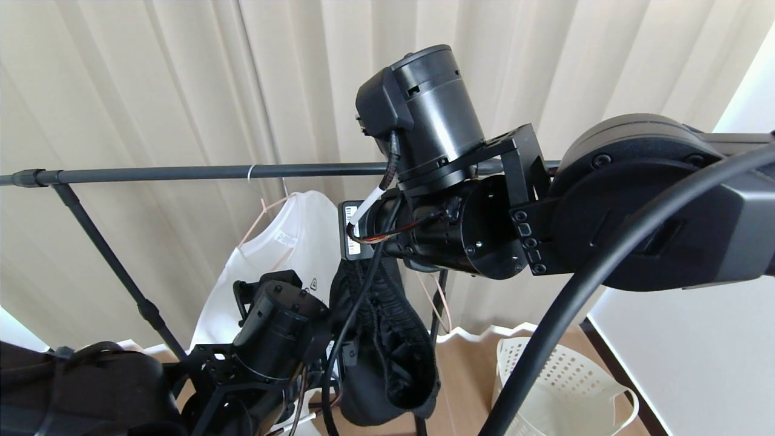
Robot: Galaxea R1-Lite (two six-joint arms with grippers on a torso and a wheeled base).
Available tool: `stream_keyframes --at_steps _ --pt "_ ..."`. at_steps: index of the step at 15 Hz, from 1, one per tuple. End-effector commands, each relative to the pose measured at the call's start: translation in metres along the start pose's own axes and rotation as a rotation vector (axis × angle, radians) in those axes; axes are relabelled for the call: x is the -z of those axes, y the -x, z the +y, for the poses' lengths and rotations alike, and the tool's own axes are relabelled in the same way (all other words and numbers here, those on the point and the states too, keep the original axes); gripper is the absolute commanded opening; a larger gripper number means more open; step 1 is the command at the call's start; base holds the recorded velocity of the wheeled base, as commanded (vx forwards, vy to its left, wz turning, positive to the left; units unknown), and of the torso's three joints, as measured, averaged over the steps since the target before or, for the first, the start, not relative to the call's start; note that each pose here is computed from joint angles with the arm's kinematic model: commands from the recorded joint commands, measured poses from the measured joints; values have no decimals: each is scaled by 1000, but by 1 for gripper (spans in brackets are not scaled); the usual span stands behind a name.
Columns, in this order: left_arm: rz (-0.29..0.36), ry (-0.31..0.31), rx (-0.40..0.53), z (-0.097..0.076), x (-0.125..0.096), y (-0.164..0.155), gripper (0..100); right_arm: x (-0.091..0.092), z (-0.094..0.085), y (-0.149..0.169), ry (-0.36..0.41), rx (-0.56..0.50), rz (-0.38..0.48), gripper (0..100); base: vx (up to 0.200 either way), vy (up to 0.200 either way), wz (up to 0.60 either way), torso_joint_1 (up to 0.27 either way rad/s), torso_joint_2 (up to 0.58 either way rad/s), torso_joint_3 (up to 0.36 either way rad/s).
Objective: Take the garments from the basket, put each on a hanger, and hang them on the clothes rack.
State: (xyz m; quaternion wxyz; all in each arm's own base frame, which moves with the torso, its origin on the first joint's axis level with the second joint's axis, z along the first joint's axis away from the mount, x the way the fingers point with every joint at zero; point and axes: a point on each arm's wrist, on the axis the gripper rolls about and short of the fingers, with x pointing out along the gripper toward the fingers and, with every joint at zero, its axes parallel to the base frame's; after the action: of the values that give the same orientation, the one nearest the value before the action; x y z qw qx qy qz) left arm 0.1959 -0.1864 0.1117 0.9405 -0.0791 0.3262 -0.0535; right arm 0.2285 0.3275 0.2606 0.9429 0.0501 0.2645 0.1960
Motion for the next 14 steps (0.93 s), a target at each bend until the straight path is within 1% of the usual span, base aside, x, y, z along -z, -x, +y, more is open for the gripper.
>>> stream_keyframes --at_steps 1,2,3,5,6,7,8,9,10,11,13,14 --pt "-27 -29 109 -1 5 38 100 -1 0 0 -3 -3 -3 0 0 0 0 0 0 0" --pt "-27 -33 116 -1 6 40 100 -1 0 0 -1 -2 -3 0 0 0 0 0 0 0" --pt "-50 -51 171 -6 7 51 100 -1 1 0 -2 -4 -4 0 0 0 0 0 0 0" --pt "-55 -77 172 -11 6 47 100 -2 1 1 -3 -5 -6 0 0 0 0 0 0 0" --pt "-31 -90 146 -17 9 32 100 -2 0 1 -3 -5 -6 0 0 0 0 0 0 0" --pt "-24 -93 123 -20 10 24 100 -3 0 2 -5 -3 -8 0 0 0 0 0 0 0" --pt "-9 -82 66 -23 11 3 100 -4 -1 4 -8 -5 -11 0 0 0 0 0 0 0" --pt "6 -87 37 -23 13 -7 100 -4 -1 5 -10 -5 -12 0 0 0 0 0 0 0" --pt "10 -89 32 -23 14 -9 100 -5 -1 6 -9 -6 -13 0 0 0 0 0 0 0" --pt "34 -106 13 -21 21 -15 100 -9 -3 12 -17 -12 -27 0 0 0 0 0 0 0" --pt "63 -132 -5 -15 31 -14 100 -16 -9 17 -33 -9 -47 0 0 0 0 0 0 0" --pt "86 -154 -13 -11 39 -12 100 -19 -11 18 -39 -7 -53 0 0 0 0 0 0 0"
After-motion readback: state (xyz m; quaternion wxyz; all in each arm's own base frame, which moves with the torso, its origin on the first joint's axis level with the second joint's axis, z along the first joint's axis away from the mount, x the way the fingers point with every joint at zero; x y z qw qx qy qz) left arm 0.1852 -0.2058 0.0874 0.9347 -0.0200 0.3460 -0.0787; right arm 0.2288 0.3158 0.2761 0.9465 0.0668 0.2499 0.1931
